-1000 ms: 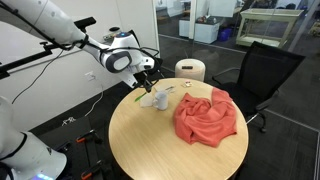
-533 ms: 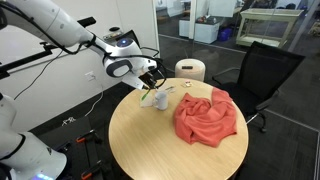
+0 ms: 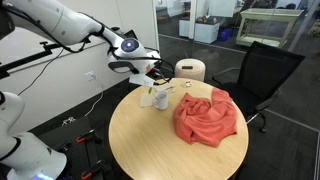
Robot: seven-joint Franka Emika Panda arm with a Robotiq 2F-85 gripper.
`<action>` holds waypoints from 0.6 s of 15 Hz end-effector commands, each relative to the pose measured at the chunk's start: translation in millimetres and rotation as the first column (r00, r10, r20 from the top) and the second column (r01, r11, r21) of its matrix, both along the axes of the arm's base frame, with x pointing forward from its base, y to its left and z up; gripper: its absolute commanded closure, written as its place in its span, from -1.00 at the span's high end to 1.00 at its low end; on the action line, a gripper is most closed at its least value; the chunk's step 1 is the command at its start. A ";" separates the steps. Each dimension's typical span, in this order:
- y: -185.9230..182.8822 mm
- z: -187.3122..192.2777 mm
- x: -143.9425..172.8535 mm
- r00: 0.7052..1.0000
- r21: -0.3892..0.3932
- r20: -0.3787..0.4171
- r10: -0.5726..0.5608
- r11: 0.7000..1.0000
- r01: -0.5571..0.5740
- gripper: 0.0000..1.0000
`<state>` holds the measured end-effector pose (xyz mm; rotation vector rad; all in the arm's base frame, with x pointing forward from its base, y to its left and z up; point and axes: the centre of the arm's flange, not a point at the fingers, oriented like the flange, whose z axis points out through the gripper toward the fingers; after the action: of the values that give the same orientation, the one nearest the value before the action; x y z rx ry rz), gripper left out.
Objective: Put the pen in the mug
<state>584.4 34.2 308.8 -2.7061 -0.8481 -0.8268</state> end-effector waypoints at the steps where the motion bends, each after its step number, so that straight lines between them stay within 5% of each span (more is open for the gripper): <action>1: -23.6 -5.0 6.2 0.990 0.039 0.065 0.121 0.992 -0.124 -0.94; 9: -40.3 -28.6 18.8 0.882 0.007 0.215 0.420 0.902 -0.431 -0.94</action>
<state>600.8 -2.1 287.2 -2.3974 -1.2892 -0.9501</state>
